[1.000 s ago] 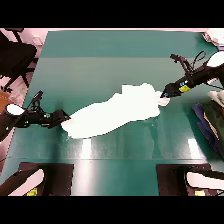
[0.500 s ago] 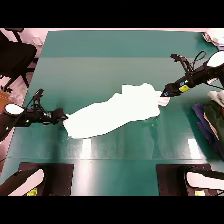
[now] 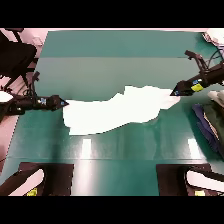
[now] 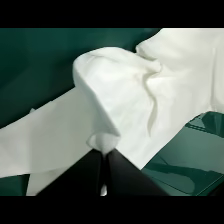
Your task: Fold the shirts.
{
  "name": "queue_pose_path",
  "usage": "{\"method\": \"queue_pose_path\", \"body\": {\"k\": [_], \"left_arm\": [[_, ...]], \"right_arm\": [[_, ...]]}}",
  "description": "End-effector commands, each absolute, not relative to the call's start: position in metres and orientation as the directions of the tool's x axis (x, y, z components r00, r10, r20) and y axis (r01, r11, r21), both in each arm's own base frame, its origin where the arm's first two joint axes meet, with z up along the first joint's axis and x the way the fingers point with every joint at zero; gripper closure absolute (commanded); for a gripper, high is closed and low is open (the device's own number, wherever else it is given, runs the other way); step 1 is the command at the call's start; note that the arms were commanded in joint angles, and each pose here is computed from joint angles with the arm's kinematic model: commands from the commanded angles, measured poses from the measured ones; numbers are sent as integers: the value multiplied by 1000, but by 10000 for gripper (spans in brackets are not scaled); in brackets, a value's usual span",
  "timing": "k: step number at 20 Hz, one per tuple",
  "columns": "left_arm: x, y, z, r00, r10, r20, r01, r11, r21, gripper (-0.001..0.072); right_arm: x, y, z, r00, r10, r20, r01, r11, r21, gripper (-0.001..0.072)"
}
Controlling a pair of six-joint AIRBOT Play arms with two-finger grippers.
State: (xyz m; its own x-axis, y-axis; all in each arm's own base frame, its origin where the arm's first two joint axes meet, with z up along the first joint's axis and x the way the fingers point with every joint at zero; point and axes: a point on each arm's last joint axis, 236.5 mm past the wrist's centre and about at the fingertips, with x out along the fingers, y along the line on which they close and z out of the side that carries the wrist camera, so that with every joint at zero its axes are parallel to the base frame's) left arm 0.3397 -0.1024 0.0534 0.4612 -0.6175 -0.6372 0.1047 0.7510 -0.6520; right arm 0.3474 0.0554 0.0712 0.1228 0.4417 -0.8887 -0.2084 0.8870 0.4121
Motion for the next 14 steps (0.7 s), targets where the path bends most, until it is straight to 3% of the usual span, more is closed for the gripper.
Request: {"method": "queue_pose_path", "body": {"k": [1,7,11,12,14], "left_arm": [[350,-102,90,505,-618,-603,188,760,-621,686],[340,-84,86,498,-531,-685,219,842,-494,686],[331,-76,74,459,-501,-733,223,864,-451,685],[331,-76,74,459,-500,-734,223,865,-450,686],[331,-76,74,460,-500,-734,223,865,-450,686]], "right_arm": [[332,31,70,100,442,-891,-129,894,429,257],[319,2,50,166,423,-891,12,902,431,248],[336,28,69,289,377,-880,-188,924,334,221],[342,26,68,314,332,-889,-161,942,295,222],[345,-9,51,298,152,-942,127,972,197,221]]}}
